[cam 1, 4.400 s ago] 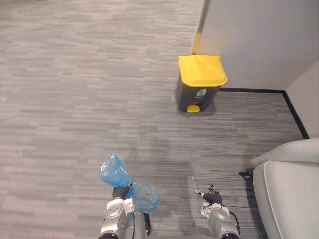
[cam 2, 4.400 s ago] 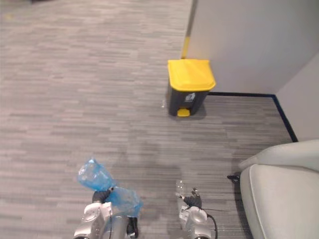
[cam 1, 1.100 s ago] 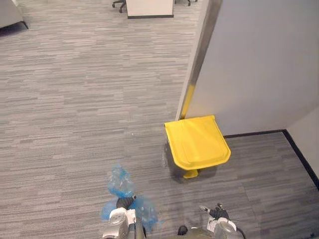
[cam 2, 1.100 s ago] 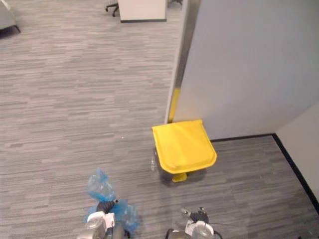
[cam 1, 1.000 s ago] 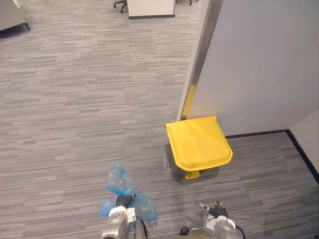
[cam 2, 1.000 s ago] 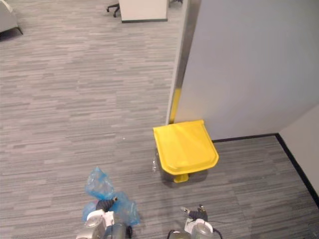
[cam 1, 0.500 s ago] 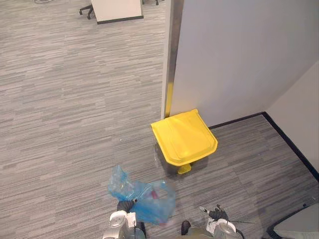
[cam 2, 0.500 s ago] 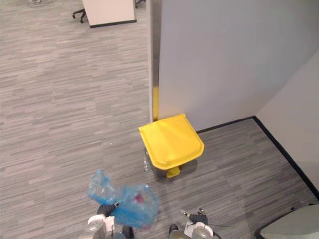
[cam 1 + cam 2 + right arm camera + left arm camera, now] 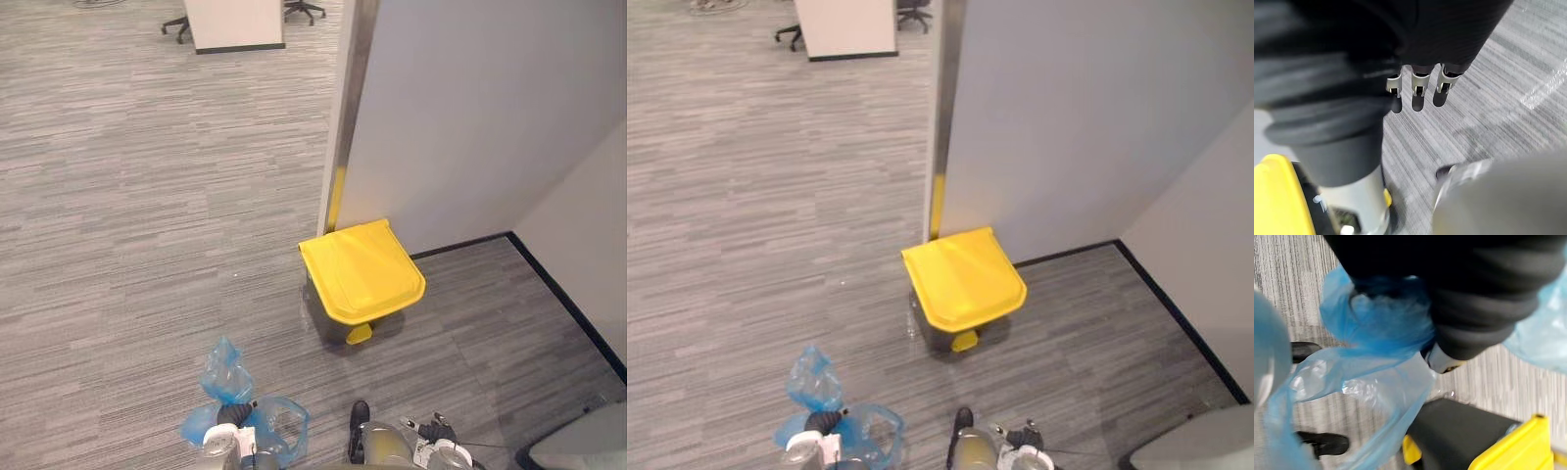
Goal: Gather rubbish on tea table into small bin, then transfer packed bag to large trash can.
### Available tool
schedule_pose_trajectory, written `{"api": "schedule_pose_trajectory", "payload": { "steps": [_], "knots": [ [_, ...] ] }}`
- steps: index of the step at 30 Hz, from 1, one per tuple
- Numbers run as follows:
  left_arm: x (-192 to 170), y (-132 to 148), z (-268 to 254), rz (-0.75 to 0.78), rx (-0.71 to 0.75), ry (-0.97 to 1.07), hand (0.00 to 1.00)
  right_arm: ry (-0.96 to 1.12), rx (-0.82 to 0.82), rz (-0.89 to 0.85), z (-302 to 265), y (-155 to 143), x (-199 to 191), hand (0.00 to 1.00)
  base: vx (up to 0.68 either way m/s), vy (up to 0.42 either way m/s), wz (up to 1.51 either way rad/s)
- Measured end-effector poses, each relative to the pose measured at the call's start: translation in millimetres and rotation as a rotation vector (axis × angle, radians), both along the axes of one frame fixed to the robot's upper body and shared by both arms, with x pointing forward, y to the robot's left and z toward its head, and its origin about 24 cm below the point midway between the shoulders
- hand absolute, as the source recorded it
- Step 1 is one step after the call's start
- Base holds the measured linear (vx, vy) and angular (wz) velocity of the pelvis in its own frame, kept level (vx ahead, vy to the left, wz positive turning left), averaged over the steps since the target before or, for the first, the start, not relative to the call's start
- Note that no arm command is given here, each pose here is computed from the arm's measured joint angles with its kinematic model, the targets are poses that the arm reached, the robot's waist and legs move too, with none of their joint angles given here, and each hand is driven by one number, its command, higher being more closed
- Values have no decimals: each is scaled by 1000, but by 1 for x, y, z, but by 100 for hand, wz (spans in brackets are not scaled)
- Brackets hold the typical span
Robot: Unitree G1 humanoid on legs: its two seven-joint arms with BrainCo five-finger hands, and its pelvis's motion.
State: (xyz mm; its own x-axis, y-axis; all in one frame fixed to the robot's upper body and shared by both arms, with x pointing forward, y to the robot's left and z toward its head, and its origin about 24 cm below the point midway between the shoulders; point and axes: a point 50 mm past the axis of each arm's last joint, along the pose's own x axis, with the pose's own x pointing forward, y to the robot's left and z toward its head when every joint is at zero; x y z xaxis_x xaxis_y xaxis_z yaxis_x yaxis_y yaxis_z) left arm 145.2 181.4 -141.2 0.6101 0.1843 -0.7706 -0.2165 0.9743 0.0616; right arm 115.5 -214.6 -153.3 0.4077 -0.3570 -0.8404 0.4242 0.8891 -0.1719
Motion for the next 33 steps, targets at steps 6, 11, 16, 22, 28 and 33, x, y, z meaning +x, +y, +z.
{"api": "schedule_pose_trajectory", "payload": {
  "steps": [6,11,16,22,28,33],
  "knots": [
    [9,-7,6,15,-28,-49,100,-50,6,36,5,9,13,0,328,-135,3],
    [31,-24,16,6,-75,-127,100,-130,4,46,14,14,35,0,226,68,-23],
    [33,-24,17,-2,-77,-133,100,-124,56,5,10,29,29,0,150,175,-28],
    [30,-21,15,-7,-75,-117,100,-111,80,4,7,38,25,0,24,23,-37],
    [16,-29,6,3,-95,-61,100,-98,57,12,6,31,21,0,-77,-72,-36],
    [1,-23,0,41,-91,-20,100,-77,46,21,4,28,13,0,-68,-33,-28]
  ]
}}
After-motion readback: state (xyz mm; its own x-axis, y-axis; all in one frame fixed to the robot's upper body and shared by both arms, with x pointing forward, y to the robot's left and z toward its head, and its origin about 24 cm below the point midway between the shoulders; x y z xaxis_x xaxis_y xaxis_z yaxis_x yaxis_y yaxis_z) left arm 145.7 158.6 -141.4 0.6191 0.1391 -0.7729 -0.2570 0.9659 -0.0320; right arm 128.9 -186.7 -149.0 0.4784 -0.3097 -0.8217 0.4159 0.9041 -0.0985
